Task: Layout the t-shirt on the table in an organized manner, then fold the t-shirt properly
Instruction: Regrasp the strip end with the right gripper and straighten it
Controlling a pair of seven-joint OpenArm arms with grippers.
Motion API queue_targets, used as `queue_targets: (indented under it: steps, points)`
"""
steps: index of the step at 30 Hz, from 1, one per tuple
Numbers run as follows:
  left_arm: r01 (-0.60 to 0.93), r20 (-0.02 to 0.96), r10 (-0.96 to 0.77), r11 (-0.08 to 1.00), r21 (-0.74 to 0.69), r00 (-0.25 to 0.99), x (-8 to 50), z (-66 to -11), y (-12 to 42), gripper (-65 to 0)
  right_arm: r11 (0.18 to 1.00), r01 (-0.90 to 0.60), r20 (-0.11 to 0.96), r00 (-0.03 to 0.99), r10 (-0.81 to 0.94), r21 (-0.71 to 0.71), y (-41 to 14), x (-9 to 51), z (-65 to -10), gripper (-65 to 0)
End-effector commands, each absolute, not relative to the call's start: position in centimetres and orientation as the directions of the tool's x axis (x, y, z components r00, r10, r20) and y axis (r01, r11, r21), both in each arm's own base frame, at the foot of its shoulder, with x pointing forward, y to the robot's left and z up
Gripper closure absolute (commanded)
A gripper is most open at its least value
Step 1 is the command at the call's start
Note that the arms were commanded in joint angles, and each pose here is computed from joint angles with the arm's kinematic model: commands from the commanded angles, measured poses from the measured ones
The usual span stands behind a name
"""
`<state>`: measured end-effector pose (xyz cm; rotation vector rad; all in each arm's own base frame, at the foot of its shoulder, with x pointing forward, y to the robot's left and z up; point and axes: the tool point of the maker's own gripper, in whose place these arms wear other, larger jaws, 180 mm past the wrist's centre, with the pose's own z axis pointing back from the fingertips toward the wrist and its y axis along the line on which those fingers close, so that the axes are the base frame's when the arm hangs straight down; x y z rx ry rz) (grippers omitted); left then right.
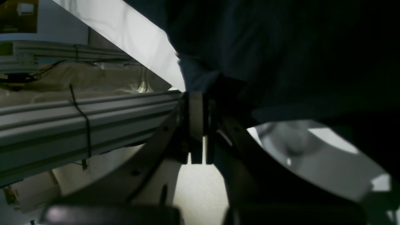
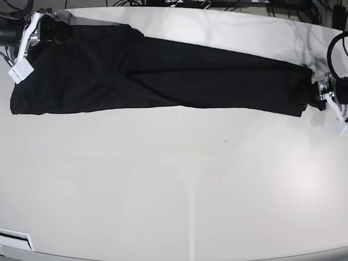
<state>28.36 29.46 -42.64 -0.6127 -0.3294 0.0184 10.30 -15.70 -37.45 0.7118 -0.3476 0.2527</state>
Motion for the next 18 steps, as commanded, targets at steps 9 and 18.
queue_targets:
  steps: [9, 18]
  points:
    - [0.095, 0.342, 0.122, 0.827, -0.554, 0.932, 29.6, -41.1, 30.6, -34.9, 0.785, -0.352, 0.365, 0.915, 0.173, 0.510, -17.4, 9.9, -38.2, 0.0]
    - [0.096, 0.345, 0.123, 0.827, -0.554, 0.930, 29.7, -41.0, 30.6, -34.9, 0.826, -0.347, 0.472, 0.874, 0.113, 0.445, -18.2, 12.5, -37.9, 0.0]
